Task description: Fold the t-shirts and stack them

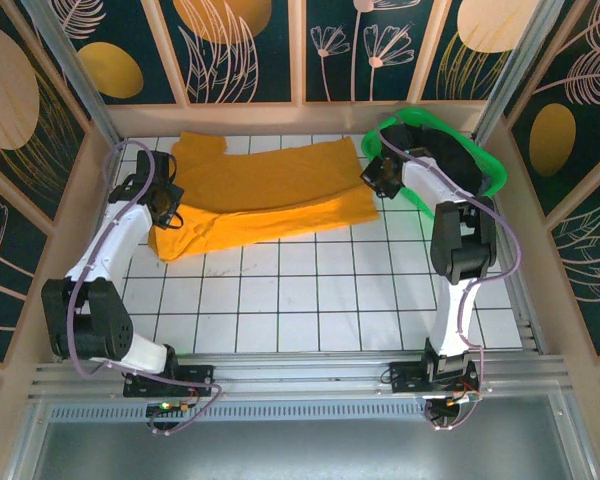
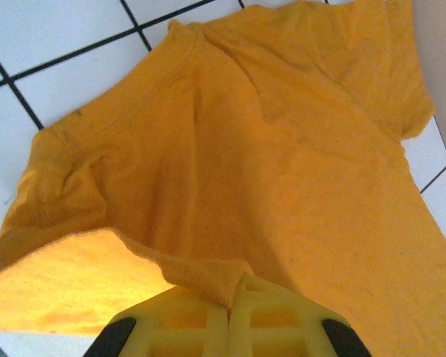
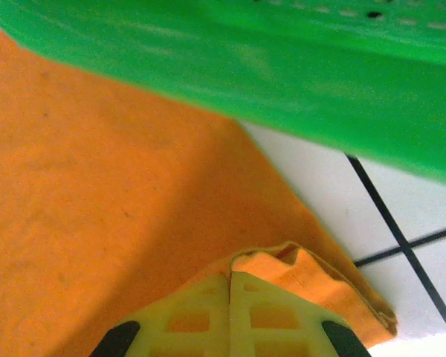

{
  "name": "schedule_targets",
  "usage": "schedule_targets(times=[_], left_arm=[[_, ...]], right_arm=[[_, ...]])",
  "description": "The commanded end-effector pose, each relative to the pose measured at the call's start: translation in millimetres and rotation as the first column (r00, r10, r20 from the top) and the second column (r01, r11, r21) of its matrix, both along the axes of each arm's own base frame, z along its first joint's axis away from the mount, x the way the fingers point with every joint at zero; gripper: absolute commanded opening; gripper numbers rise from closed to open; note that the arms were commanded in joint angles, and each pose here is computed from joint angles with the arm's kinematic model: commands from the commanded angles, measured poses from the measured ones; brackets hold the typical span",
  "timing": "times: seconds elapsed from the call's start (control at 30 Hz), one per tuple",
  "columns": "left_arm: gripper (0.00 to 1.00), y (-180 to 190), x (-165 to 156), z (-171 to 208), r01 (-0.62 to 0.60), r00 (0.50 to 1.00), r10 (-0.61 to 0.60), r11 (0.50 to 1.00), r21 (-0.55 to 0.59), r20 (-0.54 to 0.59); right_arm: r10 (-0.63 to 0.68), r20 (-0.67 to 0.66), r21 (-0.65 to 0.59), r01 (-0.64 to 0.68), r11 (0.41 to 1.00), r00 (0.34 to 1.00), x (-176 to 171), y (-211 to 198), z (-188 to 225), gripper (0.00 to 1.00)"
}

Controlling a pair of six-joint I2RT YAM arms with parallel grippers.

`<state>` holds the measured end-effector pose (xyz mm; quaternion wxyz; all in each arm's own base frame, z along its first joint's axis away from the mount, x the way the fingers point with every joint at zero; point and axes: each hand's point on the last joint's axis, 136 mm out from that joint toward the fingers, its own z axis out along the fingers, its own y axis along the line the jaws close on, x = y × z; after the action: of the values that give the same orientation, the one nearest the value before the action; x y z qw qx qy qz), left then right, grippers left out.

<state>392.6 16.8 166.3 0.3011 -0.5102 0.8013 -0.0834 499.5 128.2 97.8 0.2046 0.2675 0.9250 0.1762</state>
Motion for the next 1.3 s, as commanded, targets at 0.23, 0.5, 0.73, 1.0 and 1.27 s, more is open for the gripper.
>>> schedule_targets(times=[0.23,0.5,0.73,1.0,1.27], left_arm=[[0.0,9,46,-13,0.116,0.993,-0.112,0.984,0.136,-0.037],[0.11,12,74,-28,0.205,0.977,-0.189,0.956,0.209,-0.095],[0.68,13,76,-2,0.241,0.97,-0.225,0.938,0.251,-0.092],[0.62,25,16,-17,0.196,0.97,-0.167,0.966,0.165,-0.177],[0.58,65,-47,-75,0.023,0.978,-0.032,0.999,-0.047,-0.208]], right_arm=[[0.03,-0.018,-0.023,-0.03,0.999,0.999,17,8,-16,0.0],[0.1,0.007,-0.027,-0.1,0.995,0.995,28,14,-12,0.14],[0.109,0.013,-0.033,-0.109,0.994,0.994,40,6,-13,0.46],[0.02,0.005,-0.053,-0.02,0.998,1.0,66,-36,-29,0.45],[0.119,0.087,0.04,-0.123,0.992,0.989,77,-16,-2,0.46]])
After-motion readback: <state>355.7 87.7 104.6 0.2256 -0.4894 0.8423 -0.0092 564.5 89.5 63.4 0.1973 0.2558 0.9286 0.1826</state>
